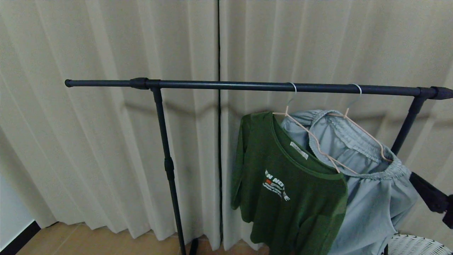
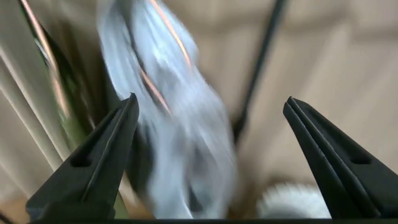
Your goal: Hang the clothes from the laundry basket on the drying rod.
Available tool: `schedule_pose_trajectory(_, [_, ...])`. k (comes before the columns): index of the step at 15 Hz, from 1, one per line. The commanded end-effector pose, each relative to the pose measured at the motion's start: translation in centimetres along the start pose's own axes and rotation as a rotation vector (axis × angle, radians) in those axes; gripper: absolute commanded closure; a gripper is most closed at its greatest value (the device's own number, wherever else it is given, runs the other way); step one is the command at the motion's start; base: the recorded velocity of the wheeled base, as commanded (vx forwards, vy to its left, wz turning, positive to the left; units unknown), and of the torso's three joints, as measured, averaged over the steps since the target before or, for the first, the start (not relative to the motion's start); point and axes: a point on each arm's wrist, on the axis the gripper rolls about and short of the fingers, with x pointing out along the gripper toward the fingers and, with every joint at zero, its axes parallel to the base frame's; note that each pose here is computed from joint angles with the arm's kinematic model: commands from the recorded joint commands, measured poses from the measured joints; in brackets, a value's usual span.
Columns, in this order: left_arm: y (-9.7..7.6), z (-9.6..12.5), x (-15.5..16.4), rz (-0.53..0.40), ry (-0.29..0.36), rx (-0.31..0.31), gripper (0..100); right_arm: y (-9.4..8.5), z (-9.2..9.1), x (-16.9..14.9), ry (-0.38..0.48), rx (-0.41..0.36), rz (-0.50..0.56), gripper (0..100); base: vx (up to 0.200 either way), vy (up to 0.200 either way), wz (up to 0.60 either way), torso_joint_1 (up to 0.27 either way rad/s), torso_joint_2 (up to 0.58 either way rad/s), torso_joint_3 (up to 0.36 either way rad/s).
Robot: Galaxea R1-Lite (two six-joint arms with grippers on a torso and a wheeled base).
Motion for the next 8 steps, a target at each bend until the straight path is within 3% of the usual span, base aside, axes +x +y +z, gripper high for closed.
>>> schedule_pose_trajectory(1, [0.0, -0.1, 0.0, -0.005, 0.002, -0.001, 0, -1.9, -1.3, -4.4, -0.017, 0.016, -0.098, 0, 0.000, 0.000, 0.00, 0.000, 0.00, 0.000])
schedule_pose_trajectory(3, [0.0, -0.2, 0.0, -0.014, 0.009, -0.002, 0, -2.6, -2.6, -6.3, 0.007, 0.009, -0.122, 0, 0.000, 0.000, 0.00, 0.000, 0.00, 0.000])
schedule_pose_trajectory(6, [0.1, -0.2, -0.1, -0.137, -0.006, -0.011, 0, -3.6, -6.7, -10.6, 0.042, 0.002, -0.171, 0, 0.000, 0.000, 0.00, 0.000, 0.00, 0.000])
schedule_pose_trajectory(8, [0.1, -0.2, -0.1, -0.133, -0.004, -0.046, 0, -3.9, -8.6, -12.1, 0.038, 0.001, -0.180, 0, 0.000, 0.000, 0.00, 0.000, 0.00, 0.000])
